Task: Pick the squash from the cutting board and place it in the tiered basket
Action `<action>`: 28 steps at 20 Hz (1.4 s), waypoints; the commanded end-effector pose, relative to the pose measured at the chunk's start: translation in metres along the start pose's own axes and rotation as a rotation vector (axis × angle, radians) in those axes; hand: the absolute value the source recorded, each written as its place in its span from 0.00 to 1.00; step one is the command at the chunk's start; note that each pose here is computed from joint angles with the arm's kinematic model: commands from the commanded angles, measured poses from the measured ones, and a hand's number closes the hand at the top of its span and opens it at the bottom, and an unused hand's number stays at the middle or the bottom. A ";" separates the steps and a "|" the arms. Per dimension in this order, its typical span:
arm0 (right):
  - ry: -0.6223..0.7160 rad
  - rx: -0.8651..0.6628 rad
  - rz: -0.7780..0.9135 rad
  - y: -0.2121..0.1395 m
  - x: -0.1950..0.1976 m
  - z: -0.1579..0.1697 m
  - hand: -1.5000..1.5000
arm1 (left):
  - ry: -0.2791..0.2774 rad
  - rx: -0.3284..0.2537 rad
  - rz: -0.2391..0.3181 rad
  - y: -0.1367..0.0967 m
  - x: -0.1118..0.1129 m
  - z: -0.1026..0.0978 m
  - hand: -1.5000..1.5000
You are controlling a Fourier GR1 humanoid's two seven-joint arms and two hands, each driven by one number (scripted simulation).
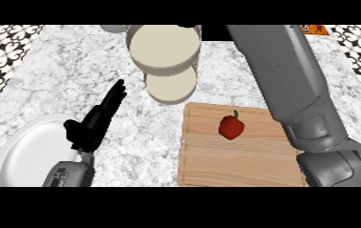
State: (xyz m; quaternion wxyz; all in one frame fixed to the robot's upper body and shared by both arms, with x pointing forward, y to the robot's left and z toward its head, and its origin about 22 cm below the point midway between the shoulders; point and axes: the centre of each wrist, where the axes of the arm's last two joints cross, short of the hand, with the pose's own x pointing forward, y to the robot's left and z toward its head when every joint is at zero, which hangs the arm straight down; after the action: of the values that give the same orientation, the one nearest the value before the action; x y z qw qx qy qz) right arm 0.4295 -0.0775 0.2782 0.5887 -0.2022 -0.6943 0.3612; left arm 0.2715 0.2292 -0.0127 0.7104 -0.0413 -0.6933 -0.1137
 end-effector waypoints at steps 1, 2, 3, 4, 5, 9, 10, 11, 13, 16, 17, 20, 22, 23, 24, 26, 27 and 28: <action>0.012 0.030 0.030 0.032 0.018 -0.017 1.00 | -0.004 -0.005 -0.003 0.002 -0.001 0.008 0.50; -0.004 0.053 0.016 0.033 0.035 -0.017 1.00 | 0.008 -0.011 -0.006 -0.005 0.008 -0.007 0.50; 0.003 0.042 0.004 0.036 0.006 -0.023 1.00 | -0.013 -0.011 0.000 0.000 0.014 -0.009 0.50; 0.006 0.055 0.019 0.055 0.010 -0.022 1.00 | -0.012 -0.013 -0.008 -0.005 -0.005 -0.003 0.50; -0.001 0.054 -0.003 0.037 0.029 -0.025 1.00 | 0.005 -0.028 0.003 -0.020 -0.008 0.004 0.50; -0.001 0.061 0.004 0.067 0.004 -0.030 1.00 | -0.018 -0.033 -0.002 0.001 -0.004 -0.001 0.50; 0.004 0.083 -0.004 0.068 0.013 -0.030 1.00 | 0.011 -0.029 -0.023 0.005 0.000 0.000 0.50; -0.003 0.076 -0.020 0.064 0.023 -0.032 1.00 | -0.016 -0.048 -0.002 -0.001 0.015 -0.016 0.50; 0.005 0.079 -0.085 0.064 0.017 -0.034 1.00 | -0.011 -0.021 -0.008 -0.018 -0.001 -0.008 0.50; 0.036 0.113 -0.137 0.068 0.020 -0.035 1.00 | -0.018 -0.042 -0.021 -0.010 0.005 -0.018 0.50; 0.052 0.118 -0.173 0.073 0.007 -0.035 1.00 | -0.005 -0.053 -0.003 -0.010 -0.003 -0.013 0.50; 0.185 0.193 -0.283 0.069 0.012 -0.038 1.00 | -0.033 -0.053 -0.009 -0.014 0.002 -0.015 0.50; 0.287 0.247 -0.350 0.073 -0.001 -0.039 1.00 | -0.017 -0.067 -0.009 -0.008 0.010 -0.013 0.50; 0.290 0.258 -0.377 0.072 0.000 -0.039 0.00 | -0.024 -0.064 -0.018 -0.009 0.009 -0.016 0.50; 0.280 0.288 -0.424 0.069 0.005 -0.039 0.00 | -0.015 -0.035 0.002 0.000 -0.003 -0.014 0.50; 0.301 0.258 -0.468 0.069 0.010 -0.040 0.00 | -0.011 -0.057 0.001 -0.026 -0.004 -0.018 0.50; 0.285 0.260 -0.495 0.071 0.003 -0.040 0.00 | -0.025 -0.051 0.001 -0.009 0.002 -0.019 0.50; 0.287 0.239 -0.529 0.069 0.004 -0.040 0.00 | -0.013 -0.029 0.000 -0.011 0.005 -0.010 0.50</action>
State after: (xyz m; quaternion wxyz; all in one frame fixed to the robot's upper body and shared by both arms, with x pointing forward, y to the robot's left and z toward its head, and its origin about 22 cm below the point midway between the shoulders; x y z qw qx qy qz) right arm 0.4558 -0.0178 0.2319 0.7549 -0.0257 -0.5923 0.2805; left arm 0.2825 0.2145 -0.0123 0.7038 -0.0572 -0.6962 -0.1291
